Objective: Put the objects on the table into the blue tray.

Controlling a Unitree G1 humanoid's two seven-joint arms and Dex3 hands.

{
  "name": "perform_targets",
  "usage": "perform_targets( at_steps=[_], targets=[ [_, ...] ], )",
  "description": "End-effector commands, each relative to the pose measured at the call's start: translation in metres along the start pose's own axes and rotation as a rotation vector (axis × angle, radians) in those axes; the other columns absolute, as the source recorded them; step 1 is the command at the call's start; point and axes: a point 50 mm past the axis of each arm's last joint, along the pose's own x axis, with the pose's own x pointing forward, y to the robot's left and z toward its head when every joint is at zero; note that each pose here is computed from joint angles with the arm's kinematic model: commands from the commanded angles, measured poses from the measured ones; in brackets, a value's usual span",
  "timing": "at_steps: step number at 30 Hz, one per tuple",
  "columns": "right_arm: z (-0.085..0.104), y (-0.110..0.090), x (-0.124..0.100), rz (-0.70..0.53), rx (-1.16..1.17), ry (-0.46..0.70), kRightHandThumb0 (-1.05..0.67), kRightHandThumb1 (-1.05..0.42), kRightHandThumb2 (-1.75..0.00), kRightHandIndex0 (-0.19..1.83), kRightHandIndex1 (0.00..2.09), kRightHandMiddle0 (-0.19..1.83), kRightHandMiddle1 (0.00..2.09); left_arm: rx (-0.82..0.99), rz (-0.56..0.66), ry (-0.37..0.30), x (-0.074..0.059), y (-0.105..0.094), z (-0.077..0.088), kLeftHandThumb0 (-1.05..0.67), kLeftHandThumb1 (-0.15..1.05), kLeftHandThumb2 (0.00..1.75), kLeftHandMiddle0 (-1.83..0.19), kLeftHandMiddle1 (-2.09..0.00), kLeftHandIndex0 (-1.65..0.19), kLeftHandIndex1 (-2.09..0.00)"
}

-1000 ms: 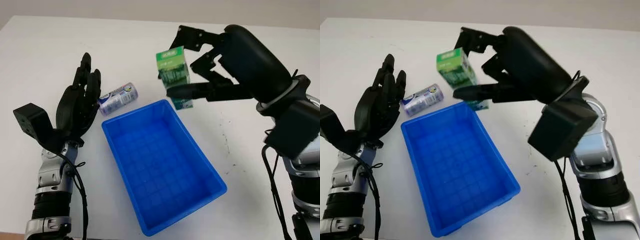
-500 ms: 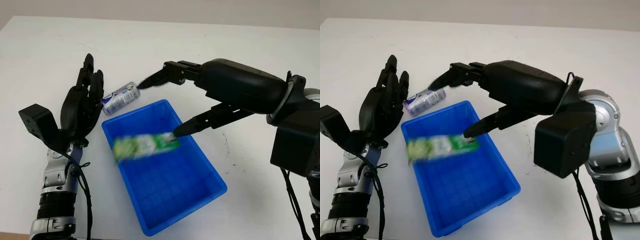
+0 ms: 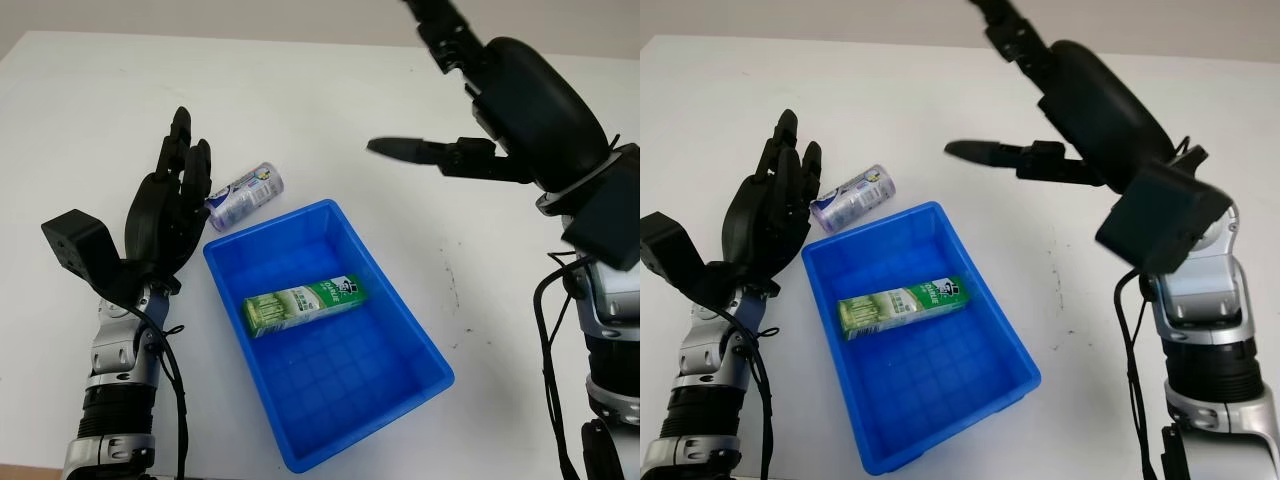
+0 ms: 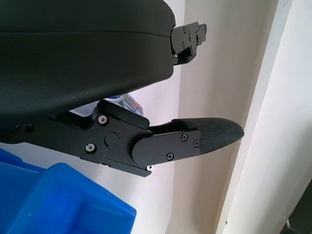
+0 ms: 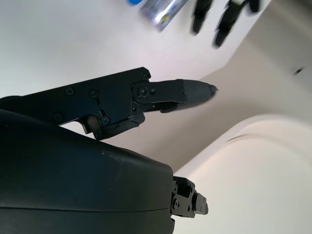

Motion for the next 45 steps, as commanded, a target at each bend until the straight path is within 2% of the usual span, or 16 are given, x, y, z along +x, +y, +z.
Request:
perform_targets(
  at_steps=[1, 8, 16, 19, 20, 21, 22, 24, 26, 27, 28, 30, 33, 36, 41, 45],
  targets=[
    [-0.015, -0.005, -0.004, -0.065, 0.063, 0.093, -0.67, -1.05, -0.54, -0.18, 0.01, -0.16, 0.01, 0.006, 0.003, -0.007, 0.0, 0.003, 0.002, -0.75, 1.05, 0.56, 0.19, 0.0, 0.19, 0.0],
    [-0.053, 0.01, -0.022, -0.123, 0.249, 0.34, -0.66, -1.05, -0.54, -0.19, 0.0, -0.19, 0.0, 0.119, -0.008, -0.012, 0.004, 0.013, 0.013, -0.75, 1.05, 0.57, 0.19, 0.0, 0.19, 0.0],
    [-0.057, 0.024, -0.031, -0.135, 0.314, 0.378, -0.58, -1.05, -0.57, -0.19, 0.0, -0.19, 0.0, 0.639, 0.023, 0.035, 0.016, 0.037, 0.062, -0.81, 1.05, 0.46, 0.16, -0.04, 0.15, -0.04],
    [-0.056, 0.027, -0.03, -0.13, 0.35, 0.383, -0.55, -1.05, -0.58, -0.19, 0.0, -0.19, 0.0, 0.764, 0.027, 0.045, 0.023, 0.039, 0.079, -0.84, 1.05, 0.4, 0.04, -0.09, 0.14, -0.05],
    [-0.056, 0.028, -0.029, -0.127, 0.355, 0.382, -0.54, -1.05, -0.58, -0.19, 0.0, -0.19, 0.0, 0.777, 0.03, 0.051, 0.026, 0.039, 0.083, -0.85, 1.05, 0.33, -0.11, -0.16, 0.14, -0.05],
    [-0.056, 0.028, -0.029, -0.125, 0.355, 0.381, -0.54, -1.05, -0.58, -0.19, 0.0, -0.19, 0.0, 0.787, 0.031, 0.056, 0.028, 0.038, 0.087, -0.87, 1.05, 0.28, -0.18, -1.07, 0.14, -0.04],
    [-0.056, 0.029, -0.028, -0.122, 0.35, 0.379, -0.54, -1.05, -0.58, -0.19, 0.0, -0.19, 0.0, 0.816, 0.03, 0.066, 0.032, 0.038, 0.09, -0.87, 1.05, 0.27, -0.39, -1.57, 0.14, -0.04],
    [-0.056, 0.029, -0.027, -0.117, 0.34, 0.378, -0.54, -1.05, -0.57, -0.19, 0.0, -0.19, 0.0, 0.873, 0.016, 0.089, 0.039, 0.035, 0.097, -0.91, 1.05, 0.25, -0.66, -1.98, 0.12, -0.05],
    [-0.055, 0.029, -0.027, -0.117, 0.336, 0.377, -0.55, -1.05, -0.56, -0.19, 0.0, -0.19, 0.0, 0.899, -0.006, 0.11, 0.044, 0.033, 0.102, -0.92, 1.05, 0.2, -0.56, -2.07, 0.11, -0.05],
    [-0.055, 0.03, -0.027, -0.118, 0.337, 0.376, -0.55, -1.05, -0.55, -0.19, 0.0, -0.19, 0.0, 0.923, -0.031, 0.119, 0.047, 0.032, 0.105, -0.92, 1.05, 0.16, -0.23, -1.18, 0.11, -0.06],
    [-0.055, 0.03, -0.027, -0.118, 0.333, 0.378, -0.56, -1.05, -0.55, -0.19, 0.0, -0.19, 0.0, 0.953, -0.053, 0.129, 0.051, 0.03, 0.107, -0.9, 1.05, 0.14, -0.28, -0.7, 0.12, -0.05],
    [-0.055, 0.029, -0.027, -0.117, 0.324, 0.38, -0.57, -1.05, -0.55, -0.19, 0.0, -0.19, 0.0, 1.025, -0.089, 0.154, 0.057, 0.026, 0.11, -0.91, 1.05, 0.13, -0.4, -0.28, 0.12, -0.05],
    [-0.056, 0.029, -0.027, -0.116, 0.311, 0.383, -0.58, -1.05, -0.53, -0.19, 0.0, -0.19, 0.02, 1.116, -0.141, 0.201, 0.065, 0.021, 0.111, -0.93, 1.05, 0.18, -0.06, -0.04, 0.12, -0.05],
    [-0.056, 0.029, -0.027, -0.119, 0.307, 0.391, -0.58, -1.05, -0.52, -0.19, 0.0, -0.18, 0.03, 1.163, -0.197, 0.248, 0.073, 0.012, 0.11, -0.96, 1.05, 0.16, 0.11, -0.01, 0.13, -0.05],
    [-0.055, 0.029, -0.027, -0.128, 0.331, 0.39, -0.58, -1.05, -0.51, -0.19, 0.0, -0.19, 0.03, 1.31, -0.264, 0.32, 0.08, -0.001, 0.106, -1.04, 1.05, 0.22, 0.17, -0.03, 0.17, -0.03],
    [-0.055, 0.03, -0.025, -0.129, 0.37, 0.383, -0.56, -1.05, -0.53, -0.19, 0.0, -0.19, 0.0, 1.423, -0.292, 0.326, 0.08, -0.005, 0.104, -1.03, 1.05, 0.3, 0.19, 0.0, 0.19, -0.01]
  ],
)
